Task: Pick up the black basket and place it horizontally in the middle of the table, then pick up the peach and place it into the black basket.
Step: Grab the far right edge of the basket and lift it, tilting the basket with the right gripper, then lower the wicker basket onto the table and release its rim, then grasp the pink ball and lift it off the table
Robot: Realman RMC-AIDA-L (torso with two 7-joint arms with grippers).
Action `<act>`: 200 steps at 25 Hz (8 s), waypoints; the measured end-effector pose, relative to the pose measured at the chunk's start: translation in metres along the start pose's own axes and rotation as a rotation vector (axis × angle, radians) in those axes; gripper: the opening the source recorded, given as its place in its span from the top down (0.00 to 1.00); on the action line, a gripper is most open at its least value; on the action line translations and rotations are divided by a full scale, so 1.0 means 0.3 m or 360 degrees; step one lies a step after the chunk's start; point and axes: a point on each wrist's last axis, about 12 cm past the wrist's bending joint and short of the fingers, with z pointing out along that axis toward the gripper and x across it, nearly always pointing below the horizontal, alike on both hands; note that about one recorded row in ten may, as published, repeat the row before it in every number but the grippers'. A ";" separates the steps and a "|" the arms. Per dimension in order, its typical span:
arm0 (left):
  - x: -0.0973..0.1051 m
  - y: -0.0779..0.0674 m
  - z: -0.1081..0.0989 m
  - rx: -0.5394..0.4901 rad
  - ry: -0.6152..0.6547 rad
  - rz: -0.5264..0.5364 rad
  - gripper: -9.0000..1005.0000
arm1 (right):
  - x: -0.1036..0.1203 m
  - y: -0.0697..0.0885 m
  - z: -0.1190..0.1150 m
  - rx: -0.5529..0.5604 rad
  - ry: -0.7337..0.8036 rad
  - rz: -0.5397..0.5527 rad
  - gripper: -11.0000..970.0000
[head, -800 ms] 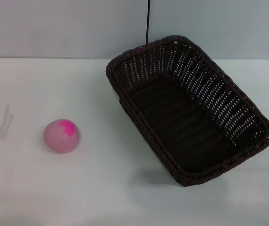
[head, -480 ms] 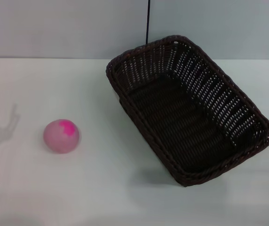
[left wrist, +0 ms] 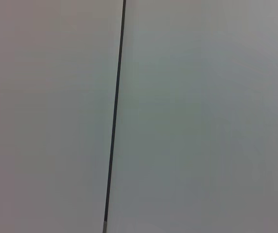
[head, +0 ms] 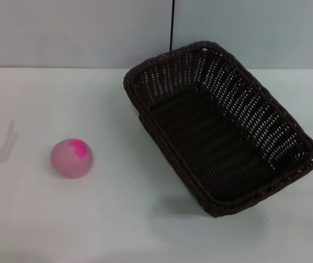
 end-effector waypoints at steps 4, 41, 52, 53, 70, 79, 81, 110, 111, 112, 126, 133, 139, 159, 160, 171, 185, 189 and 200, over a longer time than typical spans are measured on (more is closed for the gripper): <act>0.000 -0.002 0.005 0.0003 -0.0003 -0.0002 0.16 | -0.151 -0.052 0.070 -0.0166 0.0321 0.0163 0.16; 0.002 -0.008 -0.015 -0.0010 0.0004 -0.0024 0.17 | 0.040 0.087 0.840 -0.0141 0.2077 0.0078 0.19; 0.005 -0.003 -0.023 -0.0026 0.0019 -0.0021 0.17 | 0.102 0.096 0.836 -0.0110 0.2077 0.0091 0.20; 0.005 -0.003 -0.023 -0.0026 0.0019 -0.0021 0.17 | 0.103 0.093 0.833 -0.0100 0.2076 0.0094 0.20; 0.005 -0.005 -0.021 -0.0026 0.0016 -0.0024 0.17 | 0.119 0.083 0.827 -0.0060 0.2009 0.0044 0.70; 0.000 0.006 -0.039 -0.0040 0.0014 -0.0012 0.17 | 0.060 0.194 0.877 -0.0450 0.2086 -0.0407 0.82; -0.002 0.008 -0.049 -0.0053 0.0010 -0.0013 0.17 | 0.042 0.224 0.884 -0.0564 0.2113 -0.0560 0.82; 0.006 -0.045 -0.075 -0.0097 -0.0003 -0.0142 0.17 | 0.137 0.450 0.931 -0.1607 0.1924 -0.1669 0.76; 0.006 -0.045 -0.076 -0.0097 -0.0001 -0.0142 0.17 | 0.144 0.461 0.928 -0.1670 0.1880 -0.1686 0.76; 0.007 -0.045 -0.077 -0.0096 0.0001 -0.0143 0.17 | 0.144 0.461 0.928 -0.1670 0.1880 -0.1686 0.76; 0.008 -0.061 -0.092 -0.0104 0.0005 -0.0182 0.17 | 0.168 0.461 0.930 -0.1737 0.1737 -0.1777 0.72; 0.009 -0.061 -0.093 -0.0104 0.0011 -0.0183 0.17 | 0.188 0.449 0.927 -0.1750 0.1703 -0.1818 0.71; 0.007 -0.061 -0.093 -0.0097 0.0003 -0.0182 0.18 | 0.209 0.441 0.925 -0.1708 0.1682 -0.1836 0.69; -0.017 0.042 -0.065 0.0246 0.0121 -0.0236 0.18 | 0.093 0.420 0.795 -0.1396 0.1212 -0.1382 0.39; -0.017 0.042 -0.065 0.0246 0.0121 -0.0236 0.18 | 0.073 0.411 0.766 -0.1337 0.1145 -0.1301 0.39; -0.109 0.163 0.008 0.0908 0.0583 -0.0110 0.18 | -0.005 0.181 0.356 -0.0524 0.0289 -0.0406 0.38; -0.018 0.080 0.089 0.1121 0.0835 -0.0039 0.18 | 0.087 0.121 0.000 -0.0051 -0.0185 -0.0052 0.38; 0.003 0.049 0.111 0.1211 0.0884 -0.0011 0.18 | 0.102 0.126 -0.020 -0.0021 -0.0160 -0.0021 0.38; 0.069 -0.045 0.149 0.1352 0.0981 0.0000 0.18 | 0.100 0.119 -0.032 0.0018 -0.0171 -0.0008 0.38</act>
